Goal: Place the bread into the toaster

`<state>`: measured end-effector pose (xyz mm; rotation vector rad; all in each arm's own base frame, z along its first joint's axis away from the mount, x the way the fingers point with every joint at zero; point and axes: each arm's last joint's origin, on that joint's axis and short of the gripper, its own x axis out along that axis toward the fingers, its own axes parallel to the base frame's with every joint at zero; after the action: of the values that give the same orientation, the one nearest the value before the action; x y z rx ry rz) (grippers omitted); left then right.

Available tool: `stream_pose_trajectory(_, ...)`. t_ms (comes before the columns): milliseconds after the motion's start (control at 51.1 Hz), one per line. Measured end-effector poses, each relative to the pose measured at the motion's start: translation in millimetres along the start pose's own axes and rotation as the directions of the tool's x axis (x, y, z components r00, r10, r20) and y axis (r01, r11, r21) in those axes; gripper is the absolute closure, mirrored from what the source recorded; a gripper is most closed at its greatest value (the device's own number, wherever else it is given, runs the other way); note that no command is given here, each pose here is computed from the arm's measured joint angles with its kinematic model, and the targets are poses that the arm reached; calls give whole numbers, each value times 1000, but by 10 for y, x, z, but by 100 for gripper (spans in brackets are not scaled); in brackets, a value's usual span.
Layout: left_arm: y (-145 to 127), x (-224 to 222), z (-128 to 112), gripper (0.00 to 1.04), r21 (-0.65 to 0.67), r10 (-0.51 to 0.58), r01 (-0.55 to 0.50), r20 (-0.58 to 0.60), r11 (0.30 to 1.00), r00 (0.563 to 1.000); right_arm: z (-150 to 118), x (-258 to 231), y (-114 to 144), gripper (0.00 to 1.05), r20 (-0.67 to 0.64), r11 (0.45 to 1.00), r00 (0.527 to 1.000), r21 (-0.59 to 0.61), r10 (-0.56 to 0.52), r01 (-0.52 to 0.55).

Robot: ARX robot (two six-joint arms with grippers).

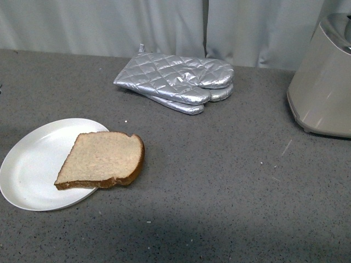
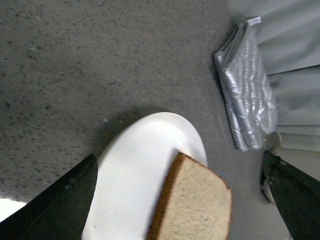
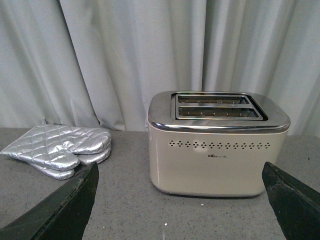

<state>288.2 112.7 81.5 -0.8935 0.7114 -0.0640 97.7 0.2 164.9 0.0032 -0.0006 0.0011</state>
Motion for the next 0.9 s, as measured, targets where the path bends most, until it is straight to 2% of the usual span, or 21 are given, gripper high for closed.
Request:
stream_pose_trajectory(176, 187, 161, 22, 7, 71, 66, -62, -57, 996, 996, 0, 0, 0, 9, 0, 1000, 1000, 0, 0, 0)
stream_pose_trajectory(470, 186, 356, -135, 7, 191, 94, -55, -203, 980, 975, 0, 0, 0, 9, 0, 1000, 1000, 0, 0, 0)
stream_pose_trajectory(705, 196, 388, -174, 7, 241, 112, -57, -221, 969, 969, 0, 0, 0, 9, 0, 1000, 1000, 0, 0, 0)
stream_pose_trajectory(901, 144, 418, -304, 7, 302, 127, -31, -305, 953, 944, 0, 0, 0, 9, 0, 1000, 1000, 0, 0, 0)
